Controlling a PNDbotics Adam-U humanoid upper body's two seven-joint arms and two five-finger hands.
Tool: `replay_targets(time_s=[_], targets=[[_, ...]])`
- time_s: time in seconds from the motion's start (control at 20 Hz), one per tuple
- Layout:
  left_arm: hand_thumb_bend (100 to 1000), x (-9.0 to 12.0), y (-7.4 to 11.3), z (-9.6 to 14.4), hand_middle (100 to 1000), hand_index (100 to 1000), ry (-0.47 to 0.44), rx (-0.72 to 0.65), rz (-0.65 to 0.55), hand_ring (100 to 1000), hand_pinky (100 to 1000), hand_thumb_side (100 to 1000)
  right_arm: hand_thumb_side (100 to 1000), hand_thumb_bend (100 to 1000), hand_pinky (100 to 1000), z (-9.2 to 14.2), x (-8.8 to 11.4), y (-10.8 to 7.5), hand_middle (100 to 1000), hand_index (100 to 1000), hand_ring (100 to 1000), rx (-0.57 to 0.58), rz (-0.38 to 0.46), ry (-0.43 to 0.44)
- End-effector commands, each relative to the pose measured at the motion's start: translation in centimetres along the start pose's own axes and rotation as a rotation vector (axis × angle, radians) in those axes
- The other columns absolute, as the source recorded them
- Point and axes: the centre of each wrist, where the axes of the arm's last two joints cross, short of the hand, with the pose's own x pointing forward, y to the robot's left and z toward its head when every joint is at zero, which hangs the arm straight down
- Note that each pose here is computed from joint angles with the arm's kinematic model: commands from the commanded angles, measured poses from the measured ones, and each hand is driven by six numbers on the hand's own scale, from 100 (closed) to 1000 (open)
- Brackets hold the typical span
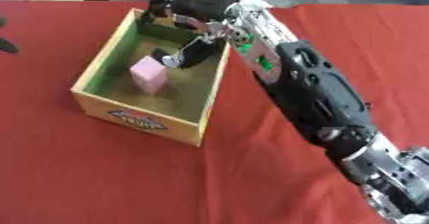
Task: Pick up objects on the table and place them in the box.
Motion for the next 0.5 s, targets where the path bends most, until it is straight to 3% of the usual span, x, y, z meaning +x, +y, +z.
replay_targets(time_s=[0.05, 0.3, 0.5], targets=[[100, 0.5, 0.3, -0.3, 595, 760, -0.015, -0.003, -0.011, 682, 528, 744, 488, 113, 847, 1.4, 0.1, -4.1, 716, 845, 792, -0.104, 0.027, -0.005], [100, 0.5, 0.5, -0.1, 595, 760, -0.012, 0.003, -0.021, 681, 528, 740, 575, 100, 839, 5.0, 0.7, -8.1, 702, 810, 773, -0.227, 0.046, 0.014], [100, 0.6, 0.7, 0.0, 596, 760, -0.015, 0.012, -0.042, 681, 528, 736, 622, 100, 846, 9.4, 1.0, -10.3, 710, 815, 777, -0.290, 0.075, 0.035]])
